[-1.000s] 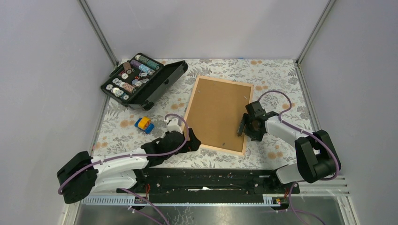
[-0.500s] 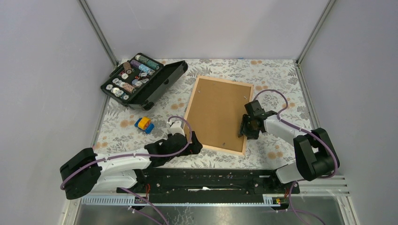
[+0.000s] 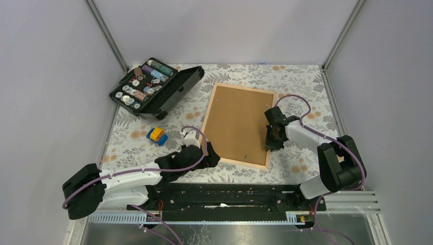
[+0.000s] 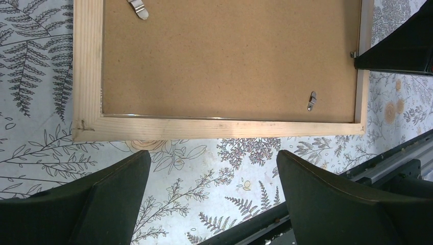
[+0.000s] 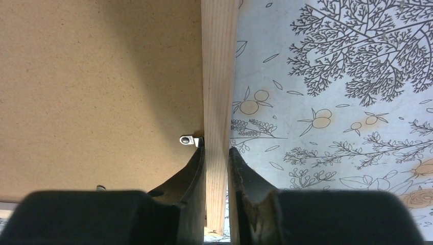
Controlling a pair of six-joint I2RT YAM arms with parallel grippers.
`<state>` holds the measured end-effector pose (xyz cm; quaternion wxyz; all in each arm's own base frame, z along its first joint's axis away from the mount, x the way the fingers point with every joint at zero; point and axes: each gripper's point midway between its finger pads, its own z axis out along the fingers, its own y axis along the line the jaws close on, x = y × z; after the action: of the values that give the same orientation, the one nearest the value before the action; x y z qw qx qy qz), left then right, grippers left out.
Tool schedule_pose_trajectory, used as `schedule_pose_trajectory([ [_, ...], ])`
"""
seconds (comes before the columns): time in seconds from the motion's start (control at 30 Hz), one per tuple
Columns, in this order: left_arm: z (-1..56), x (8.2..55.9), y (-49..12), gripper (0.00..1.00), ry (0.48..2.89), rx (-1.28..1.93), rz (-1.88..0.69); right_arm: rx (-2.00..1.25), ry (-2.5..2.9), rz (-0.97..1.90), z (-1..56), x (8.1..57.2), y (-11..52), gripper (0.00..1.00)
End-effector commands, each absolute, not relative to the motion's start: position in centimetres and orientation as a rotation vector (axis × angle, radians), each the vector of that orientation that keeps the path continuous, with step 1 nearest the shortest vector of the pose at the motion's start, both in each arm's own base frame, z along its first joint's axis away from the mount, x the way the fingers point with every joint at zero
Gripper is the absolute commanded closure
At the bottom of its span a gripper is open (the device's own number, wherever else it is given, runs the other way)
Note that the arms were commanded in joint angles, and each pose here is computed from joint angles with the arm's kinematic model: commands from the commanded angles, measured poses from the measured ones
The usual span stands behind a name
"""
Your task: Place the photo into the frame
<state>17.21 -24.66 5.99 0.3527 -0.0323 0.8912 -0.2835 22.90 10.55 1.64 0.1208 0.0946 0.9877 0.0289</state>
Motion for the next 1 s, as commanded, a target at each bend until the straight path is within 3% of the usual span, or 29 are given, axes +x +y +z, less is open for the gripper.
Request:
schedule_pose_trajectory([
  [0.0,8.2,18.0,-25.8,0.01,2.244,-0.094,-0.783,0.197,2.869,0.033,2.8,24.1,10.3,0.88],
  [0.13,8.6,17.7,-26.0,0.01,2.236,-0.077,-0.802,0.187,2.849,0.094,4.1,24.0,10.8,0.74],
  [0.23,9.3,17.6,-26.3,0.01,2.219,-0.047,-0.818,0.172,2.831,0.169,5.1,23.6,11.4,0.47],
  [0.4,11.1,18.1,-27.0,0.01,2.19,0.011,-0.81,0.179,2.791,0.28,5.6,23.6,12.5,0.22],
  [0.73,12.3,22.1,-23.0,0.01,2.151,-0.062,-0.421,0.296,2.73,0.169,4.3,25.9,11.6,0.12],
  [0.97,8.9,24.0,-21.7,0.01,2.246,-0.118,-0.303,0.267,2.775,0.187,2.9,25.8,12.1,0.1],
])
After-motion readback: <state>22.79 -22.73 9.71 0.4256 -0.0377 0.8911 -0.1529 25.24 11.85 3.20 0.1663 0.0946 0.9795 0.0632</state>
